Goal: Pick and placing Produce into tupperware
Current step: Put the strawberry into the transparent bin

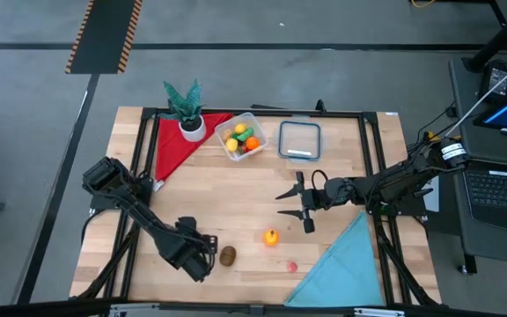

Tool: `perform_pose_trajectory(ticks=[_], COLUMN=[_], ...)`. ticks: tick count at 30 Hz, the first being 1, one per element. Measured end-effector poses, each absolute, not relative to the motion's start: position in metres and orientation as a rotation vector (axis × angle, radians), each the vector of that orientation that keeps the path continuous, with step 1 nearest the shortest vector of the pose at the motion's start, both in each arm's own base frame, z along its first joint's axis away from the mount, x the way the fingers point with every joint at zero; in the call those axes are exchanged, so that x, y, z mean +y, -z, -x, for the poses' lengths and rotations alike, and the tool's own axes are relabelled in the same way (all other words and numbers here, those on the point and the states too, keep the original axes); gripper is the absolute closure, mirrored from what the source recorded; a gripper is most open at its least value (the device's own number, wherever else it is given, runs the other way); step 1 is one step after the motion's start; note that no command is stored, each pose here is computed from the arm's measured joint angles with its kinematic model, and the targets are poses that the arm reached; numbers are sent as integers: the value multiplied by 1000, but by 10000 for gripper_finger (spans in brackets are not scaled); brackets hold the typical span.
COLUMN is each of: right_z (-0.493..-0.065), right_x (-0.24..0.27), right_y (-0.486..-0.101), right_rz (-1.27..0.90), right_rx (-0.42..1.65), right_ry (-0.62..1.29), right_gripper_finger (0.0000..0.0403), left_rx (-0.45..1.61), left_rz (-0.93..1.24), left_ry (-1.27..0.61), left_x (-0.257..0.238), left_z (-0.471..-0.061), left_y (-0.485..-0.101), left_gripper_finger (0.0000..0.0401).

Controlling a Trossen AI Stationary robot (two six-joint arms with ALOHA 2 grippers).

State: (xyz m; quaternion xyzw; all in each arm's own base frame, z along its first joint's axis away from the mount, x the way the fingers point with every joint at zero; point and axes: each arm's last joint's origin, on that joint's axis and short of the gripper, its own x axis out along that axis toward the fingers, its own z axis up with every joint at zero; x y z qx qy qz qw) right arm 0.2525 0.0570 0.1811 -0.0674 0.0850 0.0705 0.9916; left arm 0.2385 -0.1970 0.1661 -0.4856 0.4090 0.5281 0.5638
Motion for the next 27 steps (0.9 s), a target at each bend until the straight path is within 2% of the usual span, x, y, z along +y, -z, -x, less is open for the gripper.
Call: perform_pose_trajectory(ticks=[5,11,27], right_z=[-253,-253,-250], right_x=[57,57,67], right_y=[-181,-181,-181], right_rz=[134,132,143], right_rx=[170,171,169], right_ry=[-142,-141,-181], right_gripper_finger=[202,202,202], left_rx=[842,935,935], left_rz=[1151,1068,1074], left_ry=[-1200,-1121,-1194], left_x=[-192,-190,-172], left_z=[-248,-252,-258], left_y=[-167,-167,-160], left_gripper_finger=[110,110,110])
